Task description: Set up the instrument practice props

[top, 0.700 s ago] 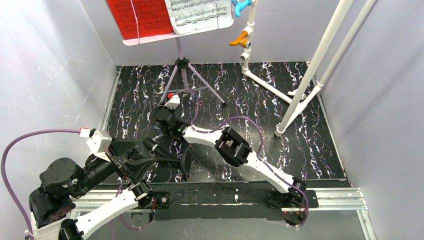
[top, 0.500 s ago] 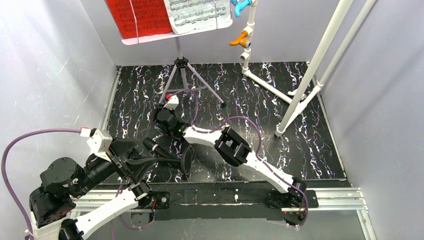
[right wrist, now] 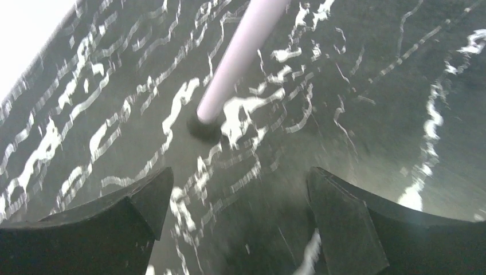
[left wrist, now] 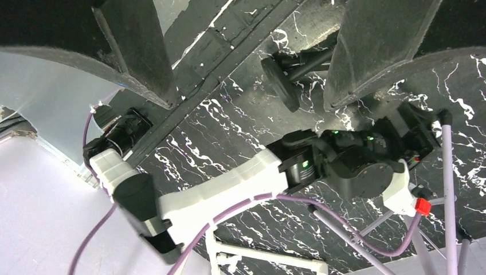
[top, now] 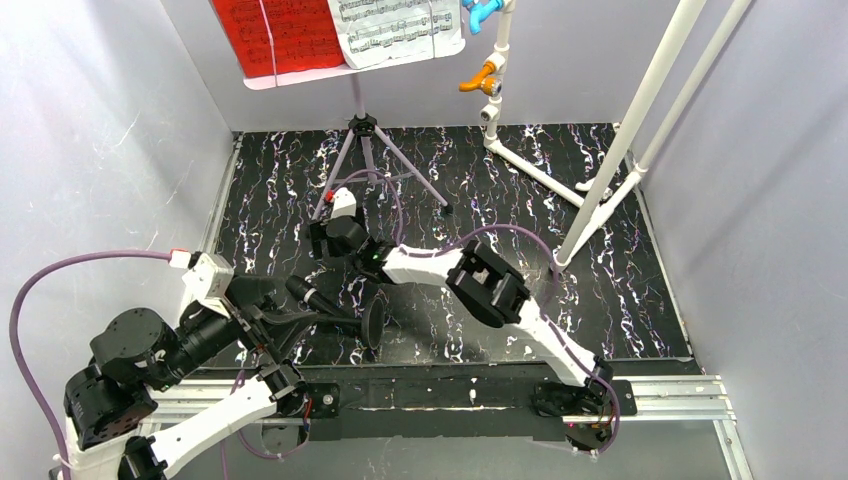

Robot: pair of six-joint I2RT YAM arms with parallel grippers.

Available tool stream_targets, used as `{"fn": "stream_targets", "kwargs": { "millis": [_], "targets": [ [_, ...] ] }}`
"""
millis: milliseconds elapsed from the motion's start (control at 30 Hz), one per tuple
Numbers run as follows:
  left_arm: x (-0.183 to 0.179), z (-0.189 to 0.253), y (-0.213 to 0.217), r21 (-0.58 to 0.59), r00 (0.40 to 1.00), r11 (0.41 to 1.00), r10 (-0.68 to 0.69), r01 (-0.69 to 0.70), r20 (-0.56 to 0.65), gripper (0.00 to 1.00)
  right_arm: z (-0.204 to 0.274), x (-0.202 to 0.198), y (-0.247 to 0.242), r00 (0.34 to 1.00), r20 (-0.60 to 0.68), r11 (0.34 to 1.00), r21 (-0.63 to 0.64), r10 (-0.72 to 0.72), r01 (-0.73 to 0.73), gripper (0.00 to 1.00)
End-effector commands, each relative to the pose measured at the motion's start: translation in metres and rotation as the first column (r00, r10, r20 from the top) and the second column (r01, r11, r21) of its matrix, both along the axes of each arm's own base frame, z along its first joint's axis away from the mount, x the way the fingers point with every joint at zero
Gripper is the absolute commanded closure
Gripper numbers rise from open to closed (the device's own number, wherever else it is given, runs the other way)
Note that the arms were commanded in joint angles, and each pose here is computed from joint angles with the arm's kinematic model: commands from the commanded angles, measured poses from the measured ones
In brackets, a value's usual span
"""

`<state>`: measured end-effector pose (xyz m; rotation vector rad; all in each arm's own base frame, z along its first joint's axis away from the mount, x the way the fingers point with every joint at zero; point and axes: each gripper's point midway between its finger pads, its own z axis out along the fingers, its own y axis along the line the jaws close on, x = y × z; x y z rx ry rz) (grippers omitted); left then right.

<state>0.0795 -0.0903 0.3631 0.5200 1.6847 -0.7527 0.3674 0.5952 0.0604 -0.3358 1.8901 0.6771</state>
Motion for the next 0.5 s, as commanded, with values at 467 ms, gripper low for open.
{"fn": "stream_targets", "kwargs": {
  "millis": [467],
  "targets": [
    [0.050, 0.005, 0.014, -0.109, 0.949, 0.942, 0.311, -0.316, -0.057, 0.00, 0.057, -0.150, -0.090, 0.673, -0.326, 0.611, -0.283, 0.664, -0.739, 0.02]
  ]
}}
